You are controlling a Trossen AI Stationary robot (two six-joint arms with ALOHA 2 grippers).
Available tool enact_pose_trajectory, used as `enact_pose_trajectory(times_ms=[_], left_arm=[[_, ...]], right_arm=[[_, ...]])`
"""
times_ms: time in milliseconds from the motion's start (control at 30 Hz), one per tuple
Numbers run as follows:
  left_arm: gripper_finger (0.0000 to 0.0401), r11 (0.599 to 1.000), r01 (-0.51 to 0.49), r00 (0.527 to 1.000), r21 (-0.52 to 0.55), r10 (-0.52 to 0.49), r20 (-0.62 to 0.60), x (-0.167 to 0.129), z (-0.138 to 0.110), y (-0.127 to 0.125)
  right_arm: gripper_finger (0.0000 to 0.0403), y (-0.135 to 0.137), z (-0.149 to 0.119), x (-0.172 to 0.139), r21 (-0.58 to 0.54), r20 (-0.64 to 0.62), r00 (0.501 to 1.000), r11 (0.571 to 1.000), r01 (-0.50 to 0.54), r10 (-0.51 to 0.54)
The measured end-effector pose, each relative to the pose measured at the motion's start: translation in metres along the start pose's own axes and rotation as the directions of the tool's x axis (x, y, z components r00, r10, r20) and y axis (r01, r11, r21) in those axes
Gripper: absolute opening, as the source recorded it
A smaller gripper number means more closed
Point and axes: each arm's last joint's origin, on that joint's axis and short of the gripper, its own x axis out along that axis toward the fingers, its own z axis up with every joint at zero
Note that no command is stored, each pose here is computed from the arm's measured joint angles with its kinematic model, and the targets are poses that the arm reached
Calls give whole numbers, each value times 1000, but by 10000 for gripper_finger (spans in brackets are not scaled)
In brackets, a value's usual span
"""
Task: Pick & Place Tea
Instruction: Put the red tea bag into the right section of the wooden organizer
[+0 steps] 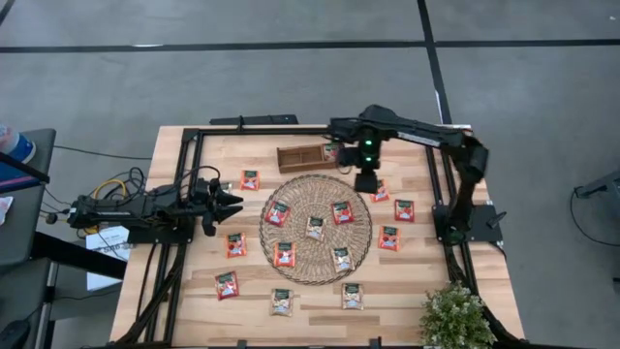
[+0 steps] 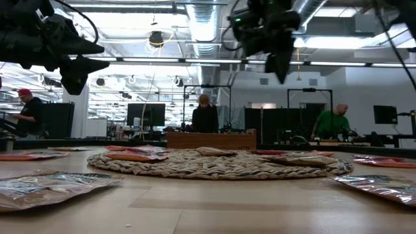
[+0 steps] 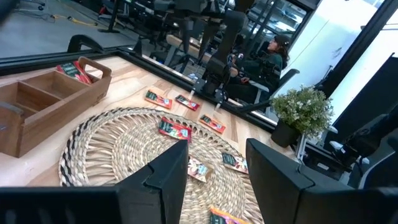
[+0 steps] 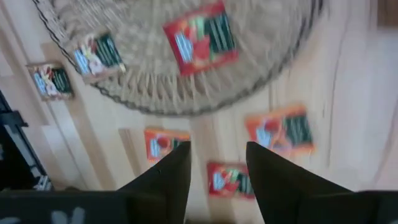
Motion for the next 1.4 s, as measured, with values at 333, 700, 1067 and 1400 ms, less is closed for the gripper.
enact_pose_trajectory(times_ms=[333, 700, 1067, 1400], left_arm=[[154, 1000, -2, 1000, 1, 2, -8, 0, -1, 0], [154, 1000, -2, 1000, 0, 2, -5, 0, 0, 0], [154, 1000, -3, 1000, -4, 3, -3, 0, 0, 0], [154, 1000, -3, 1000, -5, 3, -3, 0, 0, 0]], right_arm=[[119, 6, -76, 24, 175, 85, 996, 984, 16, -31], [153, -3, -112, 80, 249, 30, 998, 967, 47, -56], [219, -26, -130, 108, 299, -24, 998, 952, 64, -60], [210, -37, -140, 119, 297, -36, 998, 953, 58, -49]])
